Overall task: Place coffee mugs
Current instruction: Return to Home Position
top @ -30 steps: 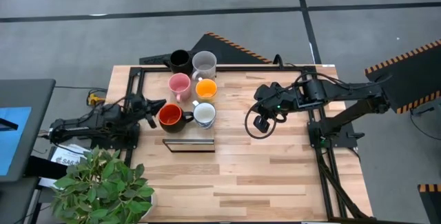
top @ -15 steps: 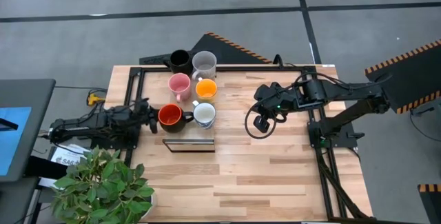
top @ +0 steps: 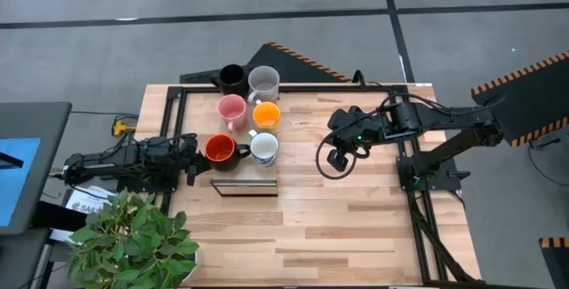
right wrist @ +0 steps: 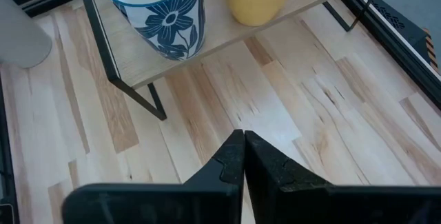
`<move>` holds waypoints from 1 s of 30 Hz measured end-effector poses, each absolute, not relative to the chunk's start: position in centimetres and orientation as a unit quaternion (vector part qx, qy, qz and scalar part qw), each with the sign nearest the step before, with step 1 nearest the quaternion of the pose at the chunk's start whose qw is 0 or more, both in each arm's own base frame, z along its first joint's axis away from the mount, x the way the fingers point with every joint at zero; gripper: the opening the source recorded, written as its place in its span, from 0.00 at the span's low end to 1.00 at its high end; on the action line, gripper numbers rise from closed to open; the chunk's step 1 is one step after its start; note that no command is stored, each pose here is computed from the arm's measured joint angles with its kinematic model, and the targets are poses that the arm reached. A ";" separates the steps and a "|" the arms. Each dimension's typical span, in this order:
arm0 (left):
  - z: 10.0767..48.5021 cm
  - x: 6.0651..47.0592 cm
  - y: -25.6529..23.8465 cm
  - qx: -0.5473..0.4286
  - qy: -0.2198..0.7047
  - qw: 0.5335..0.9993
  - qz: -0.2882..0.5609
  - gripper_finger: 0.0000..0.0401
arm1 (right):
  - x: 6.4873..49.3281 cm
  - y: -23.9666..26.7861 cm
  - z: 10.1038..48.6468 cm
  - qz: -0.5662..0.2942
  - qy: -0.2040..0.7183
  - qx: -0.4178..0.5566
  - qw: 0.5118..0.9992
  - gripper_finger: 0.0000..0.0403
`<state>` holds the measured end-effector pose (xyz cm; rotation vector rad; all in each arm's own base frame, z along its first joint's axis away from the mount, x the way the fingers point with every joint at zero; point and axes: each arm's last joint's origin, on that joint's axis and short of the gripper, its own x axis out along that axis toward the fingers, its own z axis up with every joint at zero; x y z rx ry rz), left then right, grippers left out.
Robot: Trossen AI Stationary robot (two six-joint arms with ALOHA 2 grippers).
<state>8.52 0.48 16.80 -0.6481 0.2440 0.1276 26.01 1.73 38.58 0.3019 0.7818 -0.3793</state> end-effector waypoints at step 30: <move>17.5 11.2 0.7 -0.289 0.101 0.950 0.064 0.00 | 26.0 1.5 38.6 -0.188 0.377 0.141 0.896 0.10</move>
